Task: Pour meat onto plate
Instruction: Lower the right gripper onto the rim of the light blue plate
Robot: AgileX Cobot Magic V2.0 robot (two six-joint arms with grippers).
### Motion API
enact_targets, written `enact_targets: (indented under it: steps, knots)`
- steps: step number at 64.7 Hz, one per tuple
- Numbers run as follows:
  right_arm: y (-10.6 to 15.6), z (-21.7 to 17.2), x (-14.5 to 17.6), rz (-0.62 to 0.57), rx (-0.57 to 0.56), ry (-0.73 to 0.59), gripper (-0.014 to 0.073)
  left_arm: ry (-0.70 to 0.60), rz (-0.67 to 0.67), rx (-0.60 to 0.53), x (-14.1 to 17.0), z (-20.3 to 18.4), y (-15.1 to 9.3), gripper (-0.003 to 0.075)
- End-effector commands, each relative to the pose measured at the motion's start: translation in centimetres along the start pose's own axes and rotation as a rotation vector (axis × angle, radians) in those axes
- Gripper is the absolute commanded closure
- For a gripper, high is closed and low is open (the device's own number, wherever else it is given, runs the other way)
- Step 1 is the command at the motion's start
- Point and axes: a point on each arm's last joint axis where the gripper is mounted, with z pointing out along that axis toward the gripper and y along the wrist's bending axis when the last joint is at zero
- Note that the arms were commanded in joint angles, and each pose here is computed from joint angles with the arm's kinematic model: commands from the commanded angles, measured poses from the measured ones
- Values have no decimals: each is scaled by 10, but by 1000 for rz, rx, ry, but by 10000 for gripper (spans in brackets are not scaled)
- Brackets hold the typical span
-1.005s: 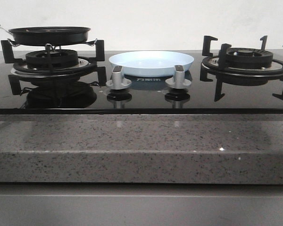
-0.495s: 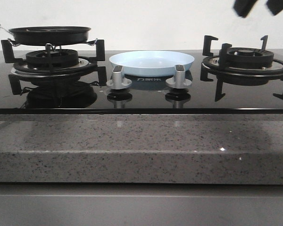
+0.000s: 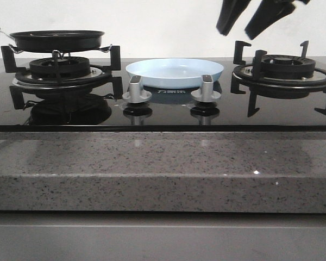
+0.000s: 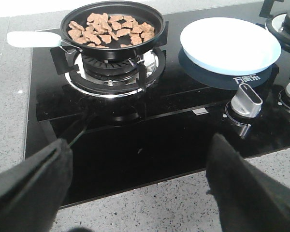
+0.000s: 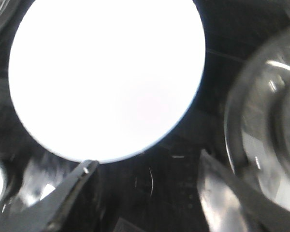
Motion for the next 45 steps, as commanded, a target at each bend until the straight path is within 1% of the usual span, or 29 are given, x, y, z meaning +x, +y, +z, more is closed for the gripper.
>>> enact_targets:
  steps: [1,8,21,39,45]
  knots:
    - [5,-20,-22,-26,-19,-99,197,-104,-9,7,-17,-5,-1,155]
    - [0,-5,-33,-44,-6,-81,238,-104,-10,7,-17,-5,-1,155]
    - [-8,20,-45,-51,-1,-76,240,-105,-11,8,-17,-5,-1,155]
    - [-17,41,-47,-58,21,-55,242,-105,-11,8,-17,-5,-1,155]
    - [-18,44,-46,-57,20,-44,280,-105,-11,8,-17,-5,-1,155]
